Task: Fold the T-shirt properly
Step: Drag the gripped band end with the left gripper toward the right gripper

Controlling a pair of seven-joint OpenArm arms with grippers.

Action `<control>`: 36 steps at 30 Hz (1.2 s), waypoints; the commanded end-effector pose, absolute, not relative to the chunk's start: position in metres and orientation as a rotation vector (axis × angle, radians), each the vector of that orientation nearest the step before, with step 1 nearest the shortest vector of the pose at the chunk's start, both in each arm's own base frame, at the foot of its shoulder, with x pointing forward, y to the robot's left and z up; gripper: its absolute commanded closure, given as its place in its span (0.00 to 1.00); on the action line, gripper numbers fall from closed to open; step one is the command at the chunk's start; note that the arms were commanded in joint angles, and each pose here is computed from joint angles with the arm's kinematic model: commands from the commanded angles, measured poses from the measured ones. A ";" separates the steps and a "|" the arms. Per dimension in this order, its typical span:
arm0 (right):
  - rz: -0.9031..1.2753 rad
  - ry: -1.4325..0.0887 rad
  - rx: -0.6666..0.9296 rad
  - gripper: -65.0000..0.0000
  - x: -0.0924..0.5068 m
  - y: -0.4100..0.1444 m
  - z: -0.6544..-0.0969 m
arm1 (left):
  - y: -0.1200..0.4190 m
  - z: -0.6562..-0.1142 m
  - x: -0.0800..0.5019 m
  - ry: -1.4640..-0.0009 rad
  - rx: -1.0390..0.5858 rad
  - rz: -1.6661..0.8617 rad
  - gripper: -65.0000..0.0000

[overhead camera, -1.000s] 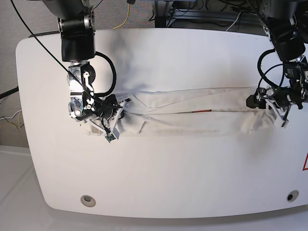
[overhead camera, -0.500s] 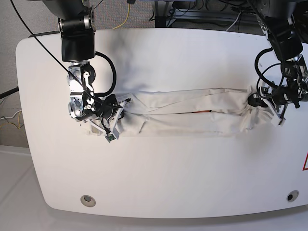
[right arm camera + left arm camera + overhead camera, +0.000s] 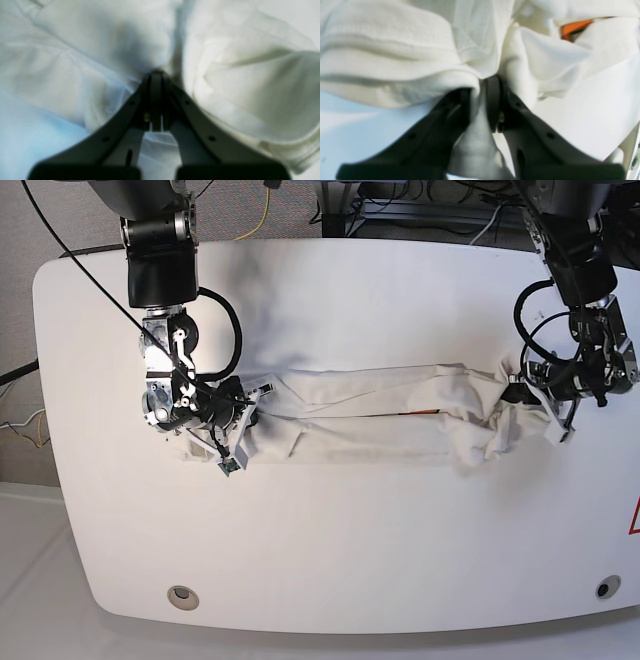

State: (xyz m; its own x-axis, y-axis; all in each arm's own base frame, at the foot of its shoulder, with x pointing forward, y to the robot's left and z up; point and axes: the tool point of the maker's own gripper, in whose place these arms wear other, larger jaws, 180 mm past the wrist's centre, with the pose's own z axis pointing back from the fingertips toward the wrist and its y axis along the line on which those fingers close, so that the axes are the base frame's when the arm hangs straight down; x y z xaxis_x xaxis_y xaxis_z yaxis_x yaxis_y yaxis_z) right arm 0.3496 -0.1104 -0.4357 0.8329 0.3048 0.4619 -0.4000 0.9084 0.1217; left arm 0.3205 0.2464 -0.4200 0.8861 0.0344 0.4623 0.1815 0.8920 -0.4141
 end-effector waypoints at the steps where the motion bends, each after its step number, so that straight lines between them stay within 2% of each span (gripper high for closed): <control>1: 0.397 -0.302 0.163 1.00 0.320 -0.123 -0.458 | 0.255 -0.410 0.324 -0.469 -0.408 -0.124 0.90; 10: 0.396 -0.299 0.164 1.00 0.319 -0.124 -0.459 | 0.245 -0.368 0.349 -0.600 -0.431 -0.177 0.89; 24: 0.396 -0.305 0.168 1.00 0.321 -0.122 -0.458 | 0.221 -0.311 0.371 -0.809 -0.688 -0.153 0.89; 36: 0.396 -0.306 0.168 1.00 0.321 -0.122 -0.458 | 0.170 -0.284 0.386 -0.868 -0.869 -0.210 0.89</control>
State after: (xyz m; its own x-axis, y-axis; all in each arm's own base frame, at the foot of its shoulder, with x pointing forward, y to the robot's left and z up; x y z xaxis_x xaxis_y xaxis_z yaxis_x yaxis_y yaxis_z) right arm 0.3498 -0.1101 -0.4356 0.8324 0.3042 0.4632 -0.4001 0.9083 0.1224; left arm 0.3765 0.1760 -0.3042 0.6964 0.1433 0.7032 0.4541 0.6709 -0.5863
